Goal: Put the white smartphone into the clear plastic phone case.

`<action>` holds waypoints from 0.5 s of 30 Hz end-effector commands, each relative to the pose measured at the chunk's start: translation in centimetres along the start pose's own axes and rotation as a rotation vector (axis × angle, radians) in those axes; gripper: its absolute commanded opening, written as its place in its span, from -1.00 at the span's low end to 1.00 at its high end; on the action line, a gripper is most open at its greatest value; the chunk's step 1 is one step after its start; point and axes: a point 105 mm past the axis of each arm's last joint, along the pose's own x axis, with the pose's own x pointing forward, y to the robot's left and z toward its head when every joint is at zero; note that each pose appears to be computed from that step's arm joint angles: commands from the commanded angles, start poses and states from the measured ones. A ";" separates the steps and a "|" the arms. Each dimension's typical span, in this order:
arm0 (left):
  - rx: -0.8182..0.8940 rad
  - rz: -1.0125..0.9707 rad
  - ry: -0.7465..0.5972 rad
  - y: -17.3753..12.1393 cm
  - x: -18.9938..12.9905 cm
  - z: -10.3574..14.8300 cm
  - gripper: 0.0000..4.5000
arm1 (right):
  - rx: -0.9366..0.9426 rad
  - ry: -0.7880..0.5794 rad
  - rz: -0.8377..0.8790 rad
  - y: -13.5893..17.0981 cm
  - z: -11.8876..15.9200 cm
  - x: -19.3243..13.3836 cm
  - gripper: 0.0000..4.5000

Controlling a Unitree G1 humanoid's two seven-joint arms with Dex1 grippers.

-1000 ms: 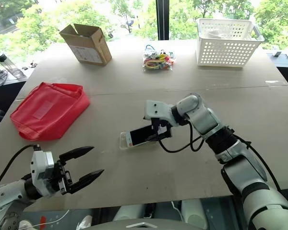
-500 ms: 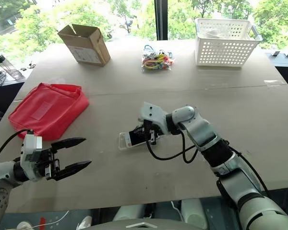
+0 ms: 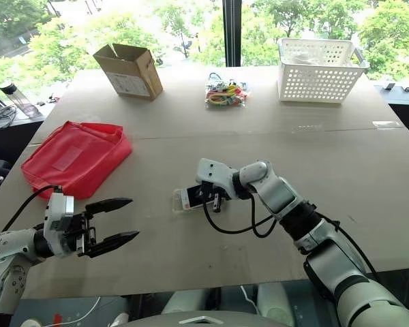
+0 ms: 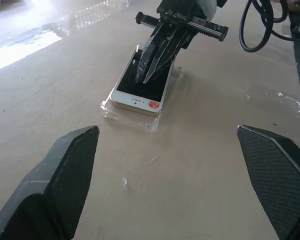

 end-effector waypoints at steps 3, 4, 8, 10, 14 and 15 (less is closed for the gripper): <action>0.048 -0.006 -0.015 -0.1 0.7 0.8 1.00 | 0.110 -0.225 -0.042 0.3 3.3 -3.7 -0.97; 0.048 -0.006 -0.015 -0.1 0.8 0.8 1.00 | 0.103 -0.254 -0.062 0.2 4.2 -4.6 -0.97; 0.048 -0.006 -0.013 0.1 1.3 0.7 1.00 | 0.052 -0.213 -0.196 -1.0 4.3 -7.0 -0.97; 0.051 -0.011 -0.015 0.2 1.7 0.7 1.00 | -0.003 -0.110 -0.316 -2.8 2.8 -8.0 -0.97; 0.059 -0.020 -0.017 0.3 2.0 0.8 1.00 | -0.023 0.003 -0.394 -4.4 0.3 -8.7 -0.97; 0.060 -0.020 -0.017 0.4 2.0 0.8 1.00 | -0.022 0.009 -0.393 -4.5 0.1 -8.8 -0.97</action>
